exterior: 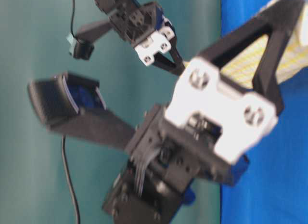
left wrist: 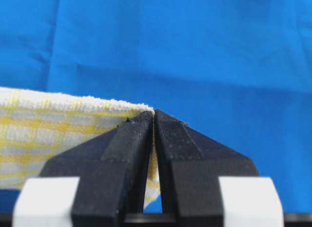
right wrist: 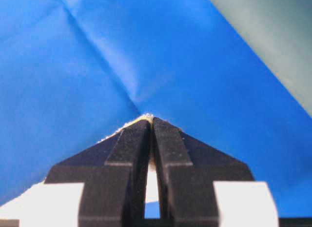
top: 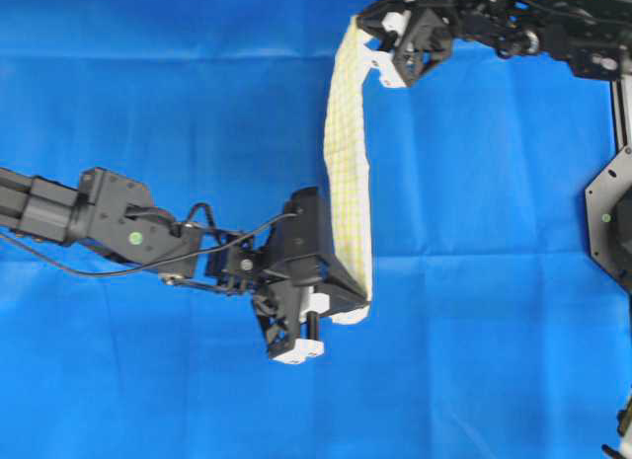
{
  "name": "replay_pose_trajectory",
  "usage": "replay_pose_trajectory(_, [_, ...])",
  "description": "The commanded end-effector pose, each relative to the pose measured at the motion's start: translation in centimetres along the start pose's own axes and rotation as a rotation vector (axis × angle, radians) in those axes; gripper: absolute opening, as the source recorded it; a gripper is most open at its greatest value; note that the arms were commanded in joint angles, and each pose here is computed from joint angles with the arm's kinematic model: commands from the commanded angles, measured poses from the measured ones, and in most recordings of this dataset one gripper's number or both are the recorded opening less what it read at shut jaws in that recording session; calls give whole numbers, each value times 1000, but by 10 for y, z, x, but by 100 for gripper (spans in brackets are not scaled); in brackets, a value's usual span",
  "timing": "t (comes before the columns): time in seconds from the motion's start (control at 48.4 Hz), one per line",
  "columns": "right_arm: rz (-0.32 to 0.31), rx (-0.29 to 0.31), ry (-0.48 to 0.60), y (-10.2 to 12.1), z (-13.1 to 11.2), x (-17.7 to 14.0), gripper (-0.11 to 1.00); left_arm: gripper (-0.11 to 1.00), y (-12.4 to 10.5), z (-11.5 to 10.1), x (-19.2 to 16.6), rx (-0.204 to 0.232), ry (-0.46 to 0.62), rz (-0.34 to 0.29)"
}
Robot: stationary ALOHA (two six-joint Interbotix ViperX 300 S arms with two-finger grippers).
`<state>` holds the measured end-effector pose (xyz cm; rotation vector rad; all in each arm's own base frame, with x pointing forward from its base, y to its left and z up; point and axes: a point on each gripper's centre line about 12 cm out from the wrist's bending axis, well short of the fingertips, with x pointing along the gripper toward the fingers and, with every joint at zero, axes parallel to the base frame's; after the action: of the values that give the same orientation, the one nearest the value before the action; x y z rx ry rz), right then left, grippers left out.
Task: Fold the yellow towel.
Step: 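Lay the strip down vertically and open both grippers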
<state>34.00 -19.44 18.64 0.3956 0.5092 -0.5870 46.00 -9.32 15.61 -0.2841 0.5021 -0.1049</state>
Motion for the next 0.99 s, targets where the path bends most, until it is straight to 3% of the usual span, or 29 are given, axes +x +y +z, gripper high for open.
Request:
replay_pose_trajectory(0.0, [11, 1, -44, 5, 19, 6, 1, 1, -22, 8, -17, 20, -55, -56])
replay_pose_trajectory(0.413, [64, -32, -9, 37, 33, 51, 1, 1, -14, -20, -45, 20, -57, -61])
replay_pose_trajectory(0.889, [64, -33, 1, 38, 32, 61, 1, 2, -8, -32, -51, 21, -16, -44])
replay_pose_trajectory(0.971, [66, -37, 5, 39, 32, 61, 2, 6, -8, -32, -51, 21, -9, -42])
